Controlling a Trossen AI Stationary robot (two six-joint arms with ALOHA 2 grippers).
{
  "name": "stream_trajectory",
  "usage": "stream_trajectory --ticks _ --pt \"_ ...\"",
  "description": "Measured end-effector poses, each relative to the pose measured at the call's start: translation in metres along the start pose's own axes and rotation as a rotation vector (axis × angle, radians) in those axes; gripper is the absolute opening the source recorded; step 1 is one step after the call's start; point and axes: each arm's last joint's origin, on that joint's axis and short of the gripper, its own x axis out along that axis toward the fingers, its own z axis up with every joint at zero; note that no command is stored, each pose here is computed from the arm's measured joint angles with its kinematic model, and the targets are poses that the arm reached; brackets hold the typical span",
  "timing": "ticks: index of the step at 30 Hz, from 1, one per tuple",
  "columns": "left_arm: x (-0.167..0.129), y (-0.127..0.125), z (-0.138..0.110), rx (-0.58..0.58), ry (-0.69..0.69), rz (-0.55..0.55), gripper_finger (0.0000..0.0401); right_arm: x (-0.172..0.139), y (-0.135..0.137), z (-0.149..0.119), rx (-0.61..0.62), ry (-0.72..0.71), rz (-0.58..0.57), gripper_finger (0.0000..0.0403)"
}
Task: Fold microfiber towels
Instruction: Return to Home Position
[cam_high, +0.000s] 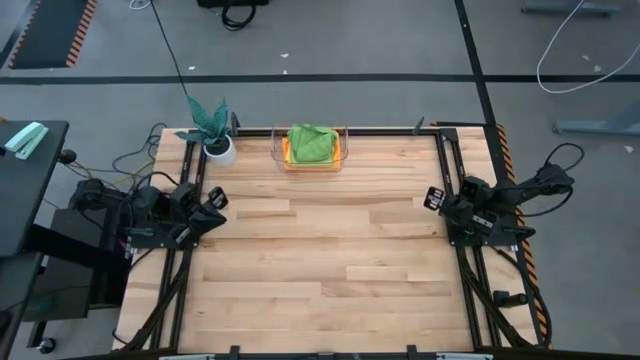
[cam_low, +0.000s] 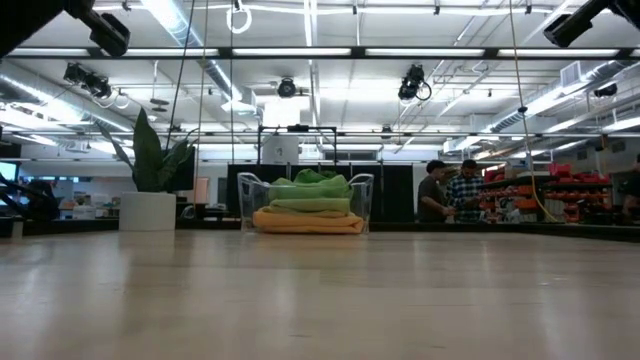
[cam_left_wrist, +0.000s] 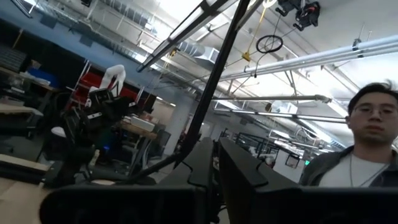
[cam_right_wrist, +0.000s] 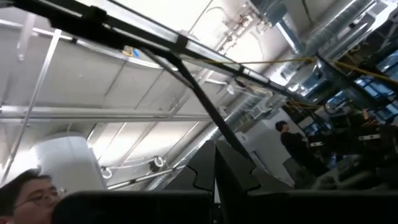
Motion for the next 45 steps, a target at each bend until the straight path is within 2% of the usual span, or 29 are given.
stream_trajectory --ticks 5,12,18,22,28,37,41,45 --pt "-0.003 0.003 -0.007 0.05 0.008 0.004 0.0025 0.0 -0.003 0.002 -0.035 -0.019 -0.026 0.0016" --pt "-0.009 0.003 0.0 0.116 -0.038 -0.019 0.0029 0.0 -0.008 0.004 -0.104 0.004 -0.031 0.0016" --pt "-0.013 0.013 -0.005 0.107 0.03 0.082 0.0036 -0.001 -0.018 0.004 -0.159 0.054 -0.069 0.0016" --pt "-0.014 0.022 -0.012 0.065 0.108 0.173 0.0031 -0.002 -0.024 0.003 -0.264 0.109 -0.096 0.0016" --pt "-0.019 0.034 -0.022 0.075 0.219 0.306 0.0023 -0.008 -0.043 -0.004 -0.404 0.244 -0.26 0.0016" --pt "-0.027 0.048 -0.03 0.112 0.274 0.545 0.0035 -0.02 -0.065 -0.003 -0.566 0.355 -0.478 0.0016" --pt "-0.029 0.05 -0.03 0.12 0.292 0.572 0.0035 -0.025 -0.072 0.0 -0.657 0.397 -0.555 0.0016" --pt "-0.029 0.05 -0.031 0.201 0.322 0.562 0.0028 -0.031 -0.078 0.0 -0.724 0.454 -0.622 0.0016"
